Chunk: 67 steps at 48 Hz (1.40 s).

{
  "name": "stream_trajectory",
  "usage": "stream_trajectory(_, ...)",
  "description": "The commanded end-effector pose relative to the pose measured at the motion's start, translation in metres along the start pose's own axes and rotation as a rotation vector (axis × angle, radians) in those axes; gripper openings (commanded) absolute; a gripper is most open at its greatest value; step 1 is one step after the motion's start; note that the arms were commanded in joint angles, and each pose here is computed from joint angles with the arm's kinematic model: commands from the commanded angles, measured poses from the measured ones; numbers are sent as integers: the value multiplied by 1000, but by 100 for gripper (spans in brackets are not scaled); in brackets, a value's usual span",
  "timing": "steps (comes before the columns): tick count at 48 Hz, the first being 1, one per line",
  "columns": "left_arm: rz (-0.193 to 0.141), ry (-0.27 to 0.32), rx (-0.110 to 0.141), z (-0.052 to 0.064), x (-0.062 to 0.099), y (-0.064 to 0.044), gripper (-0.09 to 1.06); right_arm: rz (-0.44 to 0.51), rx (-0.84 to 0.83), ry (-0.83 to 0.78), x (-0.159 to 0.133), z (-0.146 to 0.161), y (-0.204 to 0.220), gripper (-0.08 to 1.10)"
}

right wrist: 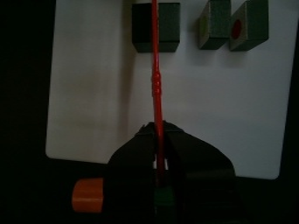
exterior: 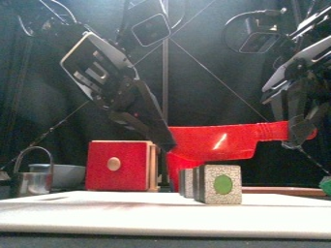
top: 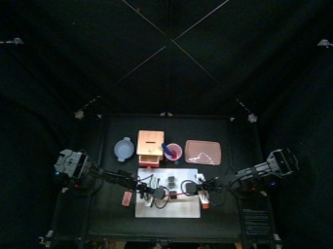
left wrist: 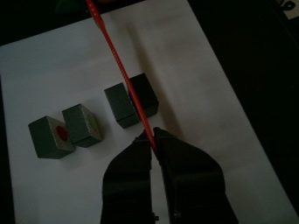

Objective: Place sushi on board then cut the sushi with the knife then place the pieces on the plate
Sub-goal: Cut the sushi into 4 pieces

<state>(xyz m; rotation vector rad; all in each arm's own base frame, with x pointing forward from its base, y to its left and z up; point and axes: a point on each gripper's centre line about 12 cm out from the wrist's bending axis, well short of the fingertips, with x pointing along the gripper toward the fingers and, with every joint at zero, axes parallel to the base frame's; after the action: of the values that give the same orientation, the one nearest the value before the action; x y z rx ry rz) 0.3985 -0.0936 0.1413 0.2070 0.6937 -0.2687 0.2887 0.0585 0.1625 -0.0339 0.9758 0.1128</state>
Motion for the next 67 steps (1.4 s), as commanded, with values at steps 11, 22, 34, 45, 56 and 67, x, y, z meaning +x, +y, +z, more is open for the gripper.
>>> stream_trajectory(11, -5, -12, 21, 7, 4, -3, 34, 4, 5, -32, -1, 7, 0, 40)
stream_trajectory(22, -6, -4, 21, 5, 6, -3, 34, 3, 7, -36, 2, 8, -1, 40)
stream_trajectory(34, -2, -22, 26, 11, 1, -2, 34, 3, 5, -50, 0, 12, -1, 40)
stream_trajectory(45, 0, -31, 40, 14, -3, -1, 34, 2, 2, -56, -1, 13, -2, 40)
stream_trajectory(56, 1, -9, 37, 8, 0, 0, 34, -2, -5, -48, 1, 12, -2, 40)
stream_trajectory(67, 1, -5, 36, 6, 0, 0, 34, -3, -7, -37, 3, 10, -2, 40)
